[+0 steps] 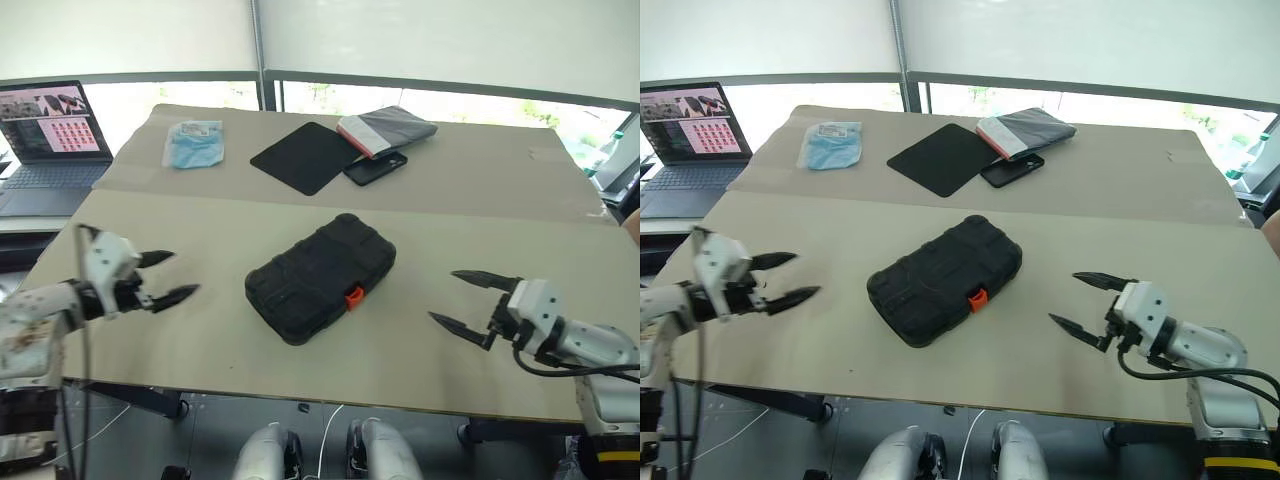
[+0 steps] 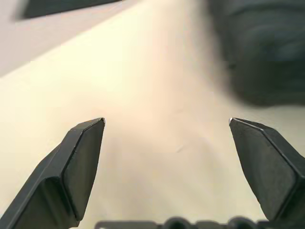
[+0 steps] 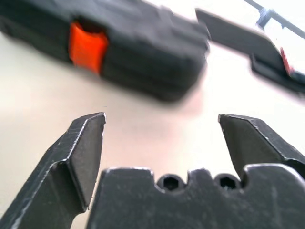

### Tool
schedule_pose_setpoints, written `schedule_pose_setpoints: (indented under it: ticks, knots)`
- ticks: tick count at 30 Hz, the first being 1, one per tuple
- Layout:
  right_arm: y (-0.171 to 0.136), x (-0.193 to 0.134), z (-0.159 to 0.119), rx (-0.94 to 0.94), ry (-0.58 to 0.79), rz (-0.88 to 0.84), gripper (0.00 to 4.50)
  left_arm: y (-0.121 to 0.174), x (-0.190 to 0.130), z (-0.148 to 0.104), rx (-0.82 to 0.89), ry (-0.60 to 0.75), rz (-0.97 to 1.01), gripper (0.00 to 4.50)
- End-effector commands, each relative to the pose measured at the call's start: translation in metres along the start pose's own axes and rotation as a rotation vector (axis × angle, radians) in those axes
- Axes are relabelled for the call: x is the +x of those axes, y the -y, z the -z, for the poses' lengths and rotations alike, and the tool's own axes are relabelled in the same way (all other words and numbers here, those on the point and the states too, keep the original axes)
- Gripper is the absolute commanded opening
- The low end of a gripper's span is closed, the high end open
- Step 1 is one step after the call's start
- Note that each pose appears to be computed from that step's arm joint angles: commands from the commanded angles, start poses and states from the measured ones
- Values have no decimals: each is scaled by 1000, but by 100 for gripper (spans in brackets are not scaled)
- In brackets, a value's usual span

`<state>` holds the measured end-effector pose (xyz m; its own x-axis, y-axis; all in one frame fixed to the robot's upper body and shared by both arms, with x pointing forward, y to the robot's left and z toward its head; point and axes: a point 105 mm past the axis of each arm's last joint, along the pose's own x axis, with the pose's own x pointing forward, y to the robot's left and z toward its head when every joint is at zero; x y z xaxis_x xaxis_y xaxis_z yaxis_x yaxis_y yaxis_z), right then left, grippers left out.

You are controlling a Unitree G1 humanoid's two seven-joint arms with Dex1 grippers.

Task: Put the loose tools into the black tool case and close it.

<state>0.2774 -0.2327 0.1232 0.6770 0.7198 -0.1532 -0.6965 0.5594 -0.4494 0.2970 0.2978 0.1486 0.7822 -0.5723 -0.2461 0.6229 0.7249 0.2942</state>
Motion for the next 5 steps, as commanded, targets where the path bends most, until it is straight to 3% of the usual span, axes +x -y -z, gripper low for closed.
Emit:
schedule_pose_setpoints:
  ticks: [1,5]
  knots:
    - [8,-7,-6,-59,17,-7,444,3,-5,-5,70,27,-24,450]
    - [7,-8,-2,-46,10,-12,444,4,3,-5,123,48,-68,450]
